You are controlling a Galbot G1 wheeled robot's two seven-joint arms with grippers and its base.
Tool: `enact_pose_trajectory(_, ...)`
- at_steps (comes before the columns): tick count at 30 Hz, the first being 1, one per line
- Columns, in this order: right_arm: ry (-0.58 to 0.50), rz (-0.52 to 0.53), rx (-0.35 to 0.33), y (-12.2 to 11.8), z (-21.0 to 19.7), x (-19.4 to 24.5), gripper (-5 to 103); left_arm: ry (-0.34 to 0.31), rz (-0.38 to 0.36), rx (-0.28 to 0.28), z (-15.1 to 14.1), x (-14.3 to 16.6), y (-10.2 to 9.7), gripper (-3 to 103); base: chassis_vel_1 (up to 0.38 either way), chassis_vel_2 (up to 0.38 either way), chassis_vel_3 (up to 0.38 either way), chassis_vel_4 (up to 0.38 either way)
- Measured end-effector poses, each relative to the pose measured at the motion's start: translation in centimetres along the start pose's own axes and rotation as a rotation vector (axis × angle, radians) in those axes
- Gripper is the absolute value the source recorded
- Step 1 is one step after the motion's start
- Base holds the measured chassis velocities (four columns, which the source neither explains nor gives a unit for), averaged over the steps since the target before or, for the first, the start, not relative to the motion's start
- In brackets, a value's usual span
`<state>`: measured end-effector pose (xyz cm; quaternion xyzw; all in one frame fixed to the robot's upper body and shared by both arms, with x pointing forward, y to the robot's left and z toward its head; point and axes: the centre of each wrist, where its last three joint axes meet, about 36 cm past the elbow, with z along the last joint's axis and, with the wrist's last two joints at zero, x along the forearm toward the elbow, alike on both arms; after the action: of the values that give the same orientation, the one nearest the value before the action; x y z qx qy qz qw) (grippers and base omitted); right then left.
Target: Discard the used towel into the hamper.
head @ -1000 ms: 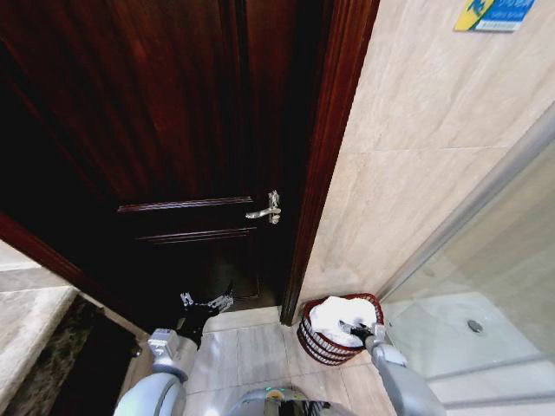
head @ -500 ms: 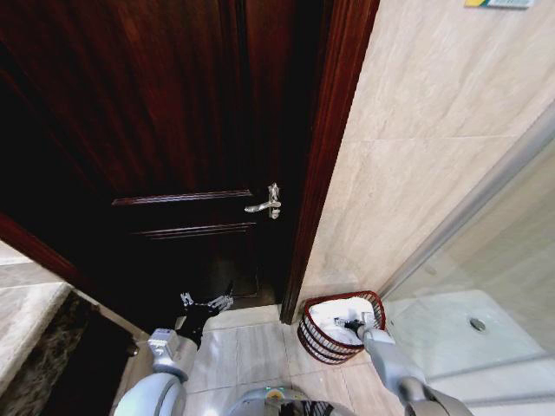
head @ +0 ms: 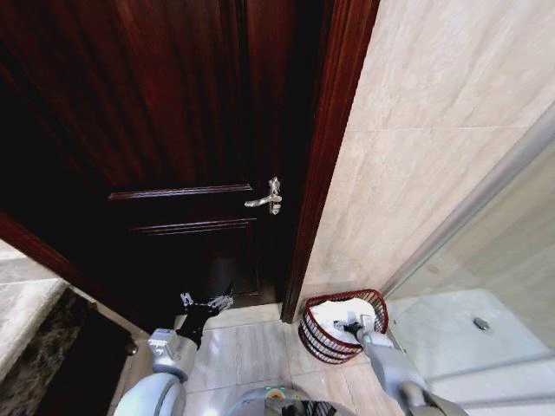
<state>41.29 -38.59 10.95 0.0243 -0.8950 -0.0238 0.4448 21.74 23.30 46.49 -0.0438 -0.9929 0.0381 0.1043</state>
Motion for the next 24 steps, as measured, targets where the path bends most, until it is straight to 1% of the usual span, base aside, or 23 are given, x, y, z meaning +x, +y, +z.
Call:
enact_pose_trajectory(1, -0.02, 0.0, 0.017, -0.3, 0.1, 0.7, 100, 0.0, 0.0, 0.0, 0.0, 0.0, 0.0, 100, 0.0, 0.0, 0.0, 0.0)
enact_pose_trajectory(2, -0.02, 0.0, 0.017, -0.3, 0.1, 0.7, 100, 0.0, 0.0, 0.0, 0.0, 0.0, 0.0, 100, 0.0, 0.0, 0.0, 0.0)
enact_pose_trajectory(5, -0.088, -0.013, 0.056, -0.8, -0.8, 3.0, 100, 0.0, 0.0, 0.0, 0.0, 0.0, 0.0, 100, 0.0, 0.0, 0.0, 0.0)
enact_pose_trajectory(6, -0.088, -0.013, 0.056, -0.8, -0.8, 3.0, 100, 0.0, 0.0, 0.0, 0.0, 0.0, 0.0, 100, 0.0, 0.0, 0.0, 0.0)
enact_pose_trajectory(8, -0.134, -0.024, 0.07, -0.8, -2.0, 4.7, 100, 0.0, 0.0, 0.0, 0.0, 0.0, 0.0, 100, 0.0, 0.0, 0.0, 0.0)
enact_pose_trajectory(9, -0.134, -0.024, 0.07, -0.8, -2.0, 4.7, 100, 0.0, 0.0, 0.0, 0.0, 0.0, 0.0, 100, 0.0, 0.0, 0.0, 0.0)
enact_pose_trajectory(12, -0.189, -0.032, 0.095, -0.5, -3.7, 7.2, 100, 0.0, 0.0, 0.0, 0.0, 0.0, 0.0, 100, 0.0, 0.0, 0.0, 0.0)
enact_pose_trajectory(13, -0.189, -0.032, 0.095, -0.5, -3.7, 7.2, 100, 0.0, 0.0, 0.0, 0.0, 0.0, 0.0, 100, 0.0, 0.0, 0.0, 0.0)
enact_pose_trajectory(16, -0.231, -0.041, 0.121, 0.1, -4.4, 9.7, 100, 0.0, 0.0, 0.0, 0.0, 0.0, 0.0, 100, 0.0, 0.0, 0.0, 0.0)
enact_pose_trajectory(17, -0.231, -0.041, 0.121, 0.1, -4.4, 9.7, 100, 0.0, 0.0, 0.0, 0.0, 0.0, 0.0, 100, 0.0, 0.0, 0.0, 0.0)
enact_pose_trajectory(20, -0.267, -0.046, 0.13, 0.9, -4.0, 12.5, 100, 0.0, 0.0, 0.0, 0.0, 0.0, 0.0, 100, 0.0, 0.0, 0.0, 0.0)
enact_pose_trajectory(21, -0.267, -0.046, 0.13, 0.9, -4.0, 12.5, 100, 0.0, 0.0, 0.0, 0.0, 0.0, 0.0, 100, 0.0, 0.0, 0.0, 0.0)
enact_pose_trajectory(24, -0.334, -0.037, 0.124, 2.1, -3.9, 16.1, 100, 0.0, 0.0, 0.0, 0.0, 0.0, 0.0, 100, 0.0, 0.0, 0.0, 0.0)
